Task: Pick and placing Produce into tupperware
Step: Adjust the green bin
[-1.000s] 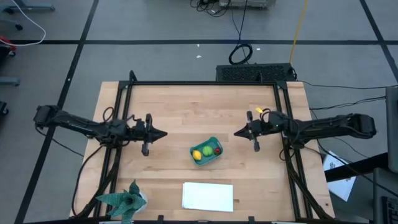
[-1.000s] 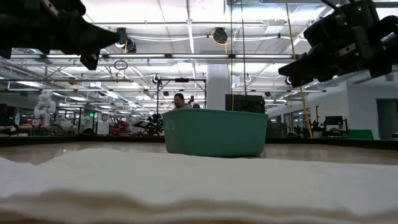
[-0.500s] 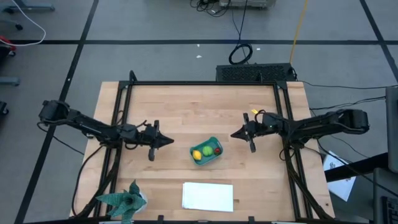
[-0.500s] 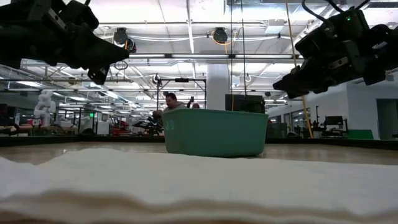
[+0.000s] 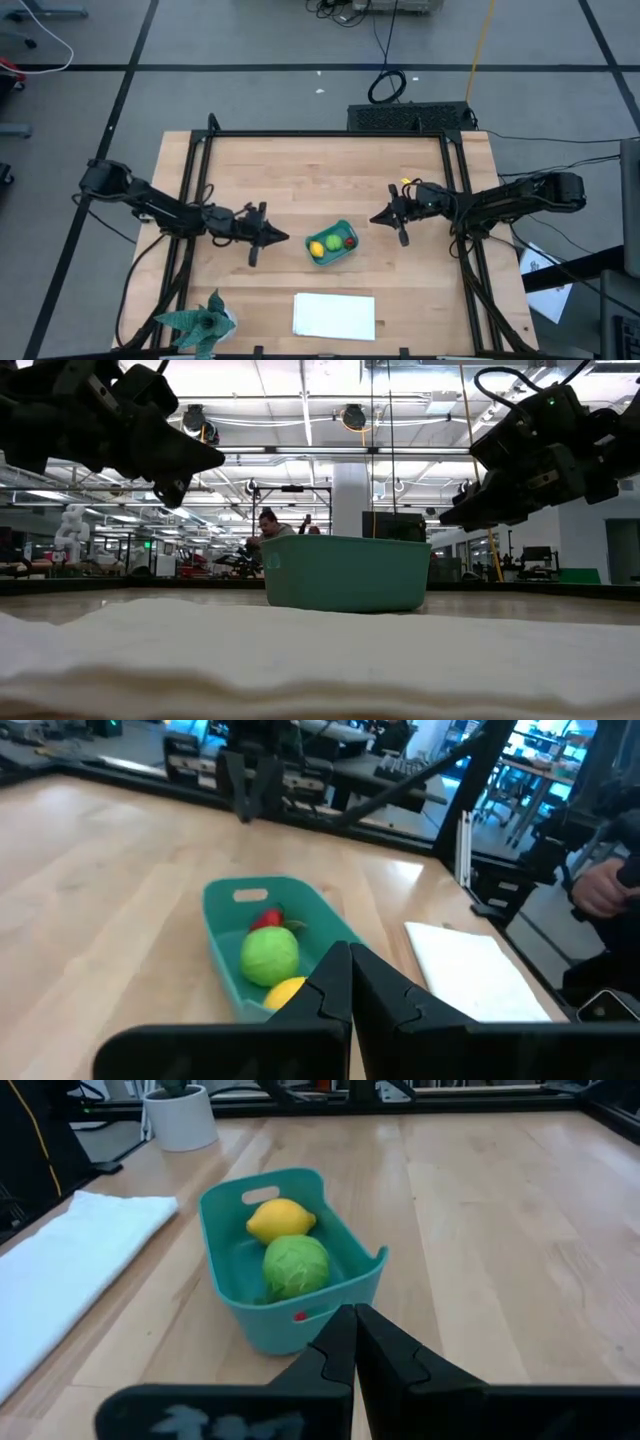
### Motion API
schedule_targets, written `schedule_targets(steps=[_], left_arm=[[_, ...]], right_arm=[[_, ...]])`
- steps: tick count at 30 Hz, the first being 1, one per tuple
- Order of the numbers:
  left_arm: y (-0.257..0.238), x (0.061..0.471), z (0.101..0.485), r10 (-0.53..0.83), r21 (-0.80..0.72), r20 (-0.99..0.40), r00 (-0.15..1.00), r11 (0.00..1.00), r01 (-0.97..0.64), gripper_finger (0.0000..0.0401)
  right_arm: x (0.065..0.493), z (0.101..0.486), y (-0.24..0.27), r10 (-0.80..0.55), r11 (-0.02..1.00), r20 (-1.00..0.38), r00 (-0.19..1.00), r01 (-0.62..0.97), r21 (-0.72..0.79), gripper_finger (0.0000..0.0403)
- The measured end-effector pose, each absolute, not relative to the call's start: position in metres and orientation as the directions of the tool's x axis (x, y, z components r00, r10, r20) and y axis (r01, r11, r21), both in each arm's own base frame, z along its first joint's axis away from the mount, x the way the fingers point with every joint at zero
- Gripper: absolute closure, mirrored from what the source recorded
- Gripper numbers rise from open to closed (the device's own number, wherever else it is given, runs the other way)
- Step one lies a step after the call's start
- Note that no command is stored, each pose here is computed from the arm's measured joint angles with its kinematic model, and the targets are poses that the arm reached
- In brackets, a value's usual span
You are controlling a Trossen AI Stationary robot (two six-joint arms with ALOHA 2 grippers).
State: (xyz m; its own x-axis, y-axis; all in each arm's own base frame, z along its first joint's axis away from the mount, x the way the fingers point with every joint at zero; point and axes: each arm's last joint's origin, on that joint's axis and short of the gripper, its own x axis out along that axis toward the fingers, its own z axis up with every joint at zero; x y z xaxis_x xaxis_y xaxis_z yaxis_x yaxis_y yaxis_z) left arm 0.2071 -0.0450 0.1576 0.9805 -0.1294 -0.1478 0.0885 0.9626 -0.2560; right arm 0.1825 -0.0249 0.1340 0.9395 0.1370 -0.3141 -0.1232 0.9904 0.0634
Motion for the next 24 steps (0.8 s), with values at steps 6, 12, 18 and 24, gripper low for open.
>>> schedule_targets(steps=[6, 12, 18, 24], left_arm=[[-0.055, 0.221, 0.152, -0.156, -0.268, -0.193, 0.969, 0.958, 0.101, 0.0401], [-0.069, 0.231, 0.146, -0.179, -0.288, -0.228, 0.957, 0.951, 0.11, 0.0401], [-0.076, 0.241, 0.136, -0.151, -0.275, -0.274, 0.95, 0.959, 0.073, 0.0401], [-0.078, 0.245, 0.124, -0.148, -0.306, -0.319, 0.936, 0.951, 0.046, 0.0401]], right_arm=[[0.182, 0.134, -0.025, 0.137, 0.99, -0.315, 0.939, -0.123, 0.064, 0.0403], [0.182, 0.133, -0.025, 0.137, 0.99, -0.32, 0.938, -0.122, 0.066, 0.0403], [0.182, 0.133, -0.025, 0.135, 0.991, -0.323, 0.937, -0.121, 0.063, 0.0403], [0.181, 0.13, -0.028, 0.048, 0.998, -0.358, 0.932, -0.032, 0.049, 0.0403]])
